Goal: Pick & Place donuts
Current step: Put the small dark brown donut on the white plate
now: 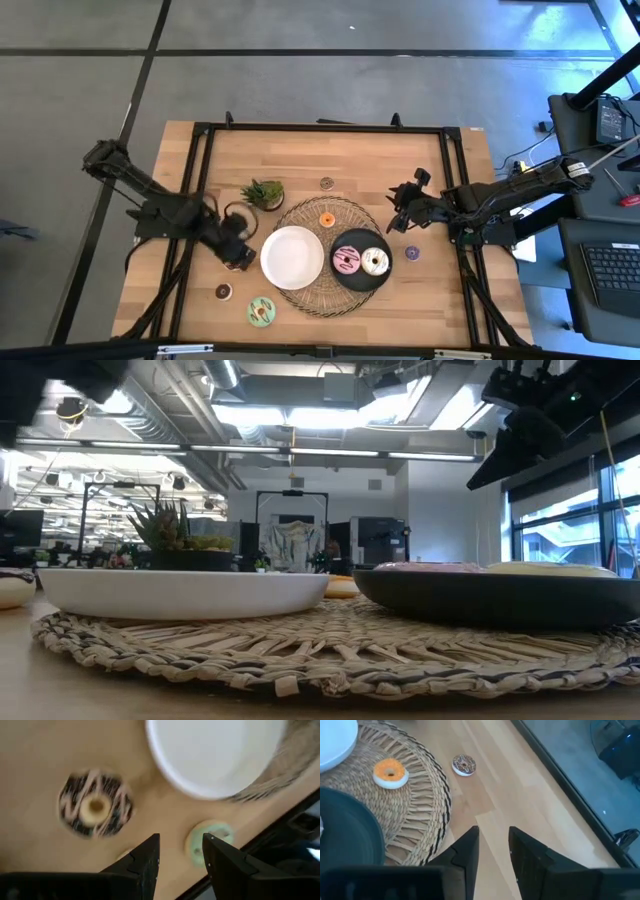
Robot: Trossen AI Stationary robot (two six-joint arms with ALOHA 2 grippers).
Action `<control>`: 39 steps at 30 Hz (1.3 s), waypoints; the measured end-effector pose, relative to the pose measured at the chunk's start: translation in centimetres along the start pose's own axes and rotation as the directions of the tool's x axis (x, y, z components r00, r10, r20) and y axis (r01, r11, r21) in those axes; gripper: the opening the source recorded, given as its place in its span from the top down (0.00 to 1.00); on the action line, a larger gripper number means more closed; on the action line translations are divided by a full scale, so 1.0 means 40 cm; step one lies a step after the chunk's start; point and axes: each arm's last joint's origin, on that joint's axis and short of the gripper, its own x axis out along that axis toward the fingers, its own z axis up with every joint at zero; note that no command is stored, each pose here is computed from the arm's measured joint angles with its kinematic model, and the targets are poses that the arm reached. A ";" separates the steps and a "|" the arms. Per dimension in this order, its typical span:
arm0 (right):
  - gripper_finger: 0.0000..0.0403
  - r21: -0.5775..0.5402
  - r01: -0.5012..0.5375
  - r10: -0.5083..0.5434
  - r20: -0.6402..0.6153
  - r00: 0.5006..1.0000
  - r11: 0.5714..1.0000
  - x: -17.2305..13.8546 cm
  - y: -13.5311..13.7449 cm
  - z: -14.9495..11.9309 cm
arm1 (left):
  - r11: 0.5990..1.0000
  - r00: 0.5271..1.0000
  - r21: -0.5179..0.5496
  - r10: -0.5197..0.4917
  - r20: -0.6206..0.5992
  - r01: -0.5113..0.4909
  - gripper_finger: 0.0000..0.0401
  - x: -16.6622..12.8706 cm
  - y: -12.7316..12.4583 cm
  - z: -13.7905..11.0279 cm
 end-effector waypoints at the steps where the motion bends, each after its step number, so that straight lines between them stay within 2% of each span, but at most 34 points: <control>1: 0.73 0.013 -0.002 0.002 0.007 1.000 1.000 0.000 0.001 0.002 | 1.000 1.000 -0.008 0.022 -0.005 -0.022 0.64 0.006 0.002 -0.015; 5: 0.73 0.051 -0.012 0.010 0.035 0.999 0.999 0.000 0.004 0.010 | 0.990 0.991 -0.042 0.136 -0.015 -0.136 0.64 0.039 0.013 -0.071; 10: 0.73 0.072 -0.020 0.015 0.059 0.998 0.997 0.005 0.010 0.018 | 0.968 0.972 -0.089 0.233 -0.009 -0.233 0.64 0.093 0.015 -0.124; 17: 0.73 0.071 -0.019 0.015 0.055 0.998 0.997 0.030 0.032 0.020 | 0.905 0.922 -0.175 0.380 -0.080 -0.388 0.64 0.168 0.024 -0.174; 25: 0.73 0.031 -0.003 0.003 0.012 1.000 1.000 0.065 0.059 0.009 | 0.911 0.933 -0.201 0.344 -0.106 -0.359 0.64 0.217 0.010 -0.208; 30: 0.73 0.001 0.000 0.000 0.002 1.000 1.000 0.079 0.070 0.006 | 0.889 0.917 -0.227 0.383 -0.106 -0.398 0.64 0.238 0.016 -0.213; 39: 0.73 -0.017 -0.005 0.006 0.021 1.000 1.000 0.081 0.074 0.011 | 0.877 0.906 -0.227 0.412 -0.096 -0.423 0.64 0.266 0.019 -0.217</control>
